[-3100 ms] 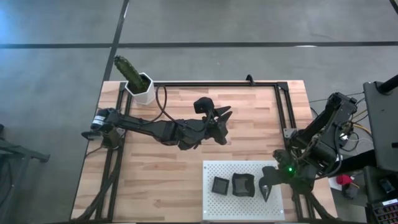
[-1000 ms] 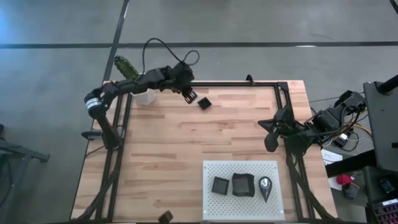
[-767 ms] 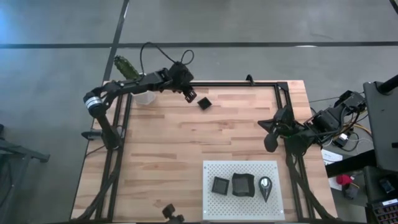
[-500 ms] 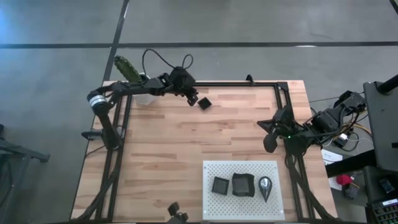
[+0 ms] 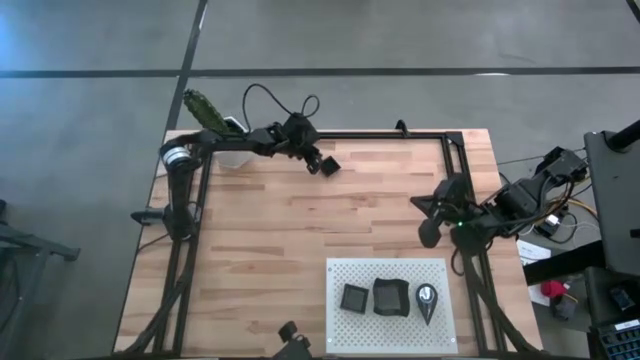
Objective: Pick & Place Mini shaped plates
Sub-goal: Stack the square plate on top of the square plate on the shelf
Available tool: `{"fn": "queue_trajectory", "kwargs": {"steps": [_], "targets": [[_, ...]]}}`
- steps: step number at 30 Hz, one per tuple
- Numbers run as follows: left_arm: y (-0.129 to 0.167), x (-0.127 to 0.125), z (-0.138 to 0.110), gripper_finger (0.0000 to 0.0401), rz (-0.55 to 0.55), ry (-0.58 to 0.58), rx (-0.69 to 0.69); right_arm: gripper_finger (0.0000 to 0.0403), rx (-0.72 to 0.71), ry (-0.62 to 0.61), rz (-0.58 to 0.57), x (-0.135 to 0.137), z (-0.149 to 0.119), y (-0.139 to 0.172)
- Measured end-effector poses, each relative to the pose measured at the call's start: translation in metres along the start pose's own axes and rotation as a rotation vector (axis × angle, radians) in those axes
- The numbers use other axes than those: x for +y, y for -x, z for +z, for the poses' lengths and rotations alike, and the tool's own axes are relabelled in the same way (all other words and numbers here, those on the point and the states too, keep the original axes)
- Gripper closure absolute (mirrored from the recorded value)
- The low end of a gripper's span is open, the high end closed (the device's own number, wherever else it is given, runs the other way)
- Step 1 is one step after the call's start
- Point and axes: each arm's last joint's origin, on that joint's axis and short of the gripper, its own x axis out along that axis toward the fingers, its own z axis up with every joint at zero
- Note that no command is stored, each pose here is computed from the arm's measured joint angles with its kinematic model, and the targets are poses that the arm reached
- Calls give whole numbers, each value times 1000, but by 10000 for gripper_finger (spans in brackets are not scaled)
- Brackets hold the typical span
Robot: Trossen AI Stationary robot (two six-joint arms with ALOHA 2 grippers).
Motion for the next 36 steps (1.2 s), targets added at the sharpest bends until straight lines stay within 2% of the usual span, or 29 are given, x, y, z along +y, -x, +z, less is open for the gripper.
{"fn": "queue_trajectory", "kwargs": {"steps": [9,20,36], "targets": [[-24,3,-18,309,-3,6,69,394,1,-9,-8,3,-1,-2],[-26,1,-16,309,-78,6,39,394,-11,-19,-13,2,-1,-2],[-27,2,-16,309,-68,6,30,394,-12,-19,-13,2,-1,-2]]}}
